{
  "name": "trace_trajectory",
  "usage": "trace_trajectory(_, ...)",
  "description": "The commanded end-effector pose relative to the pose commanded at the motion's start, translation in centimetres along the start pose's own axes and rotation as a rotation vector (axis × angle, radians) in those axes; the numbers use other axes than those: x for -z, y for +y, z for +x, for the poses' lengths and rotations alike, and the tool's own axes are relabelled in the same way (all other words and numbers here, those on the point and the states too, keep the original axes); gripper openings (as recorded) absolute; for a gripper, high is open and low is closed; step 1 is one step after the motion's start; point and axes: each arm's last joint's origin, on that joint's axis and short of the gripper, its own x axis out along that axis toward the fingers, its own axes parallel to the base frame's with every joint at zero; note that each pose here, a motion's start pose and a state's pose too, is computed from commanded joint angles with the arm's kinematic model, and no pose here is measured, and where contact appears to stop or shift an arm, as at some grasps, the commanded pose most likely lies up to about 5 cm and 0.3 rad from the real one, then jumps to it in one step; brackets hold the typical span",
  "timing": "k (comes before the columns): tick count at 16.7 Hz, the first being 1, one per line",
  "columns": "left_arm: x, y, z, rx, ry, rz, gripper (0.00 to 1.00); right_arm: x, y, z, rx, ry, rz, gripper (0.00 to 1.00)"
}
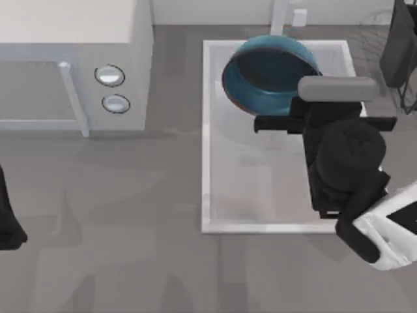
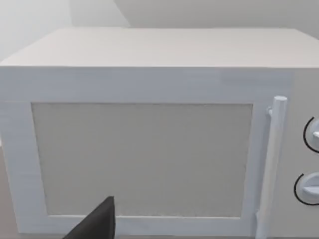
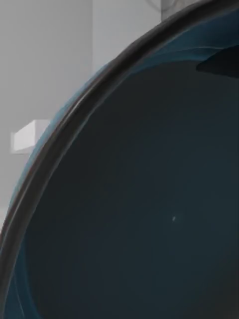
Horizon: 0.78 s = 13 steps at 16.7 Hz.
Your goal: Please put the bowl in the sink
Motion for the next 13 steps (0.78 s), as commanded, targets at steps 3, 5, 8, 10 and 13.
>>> trace_trajectory(3, 0.0, 0.0, 0.0, 0.000, 0.000, 0.000, 1.00, 3.8, -0.3, -0.5, -0.006, -0.009, 0.007, 0.00)
trace_trajectory(5, 0.0, 0.0, 0.0, 0.000, 0.000, 0.000, 1.00, 5.7, -0.7, -0.9, -0.009, -0.005, 0.004, 0.00)
trace_trajectory(8, 0.0, 0.0, 0.0, 0.000, 0.000, 0.000, 1.00, 6.8, -1.0, -1.2, -0.011, 0.000, 0.000, 0.00)
trace_trajectory(10, 0.0, 0.0, 0.0, 0.000, 0.000, 0.000, 1.00, 6.8, -1.0, -1.2, -0.011, 0.000, 0.000, 0.00)
trace_trajectory(13, 0.0, 0.0, 0.0, 0.000, 0.000, 0.000, 1.00, 6.8, -1.0, -1.2, -0.011, 0.000, 0.000, 0.08)
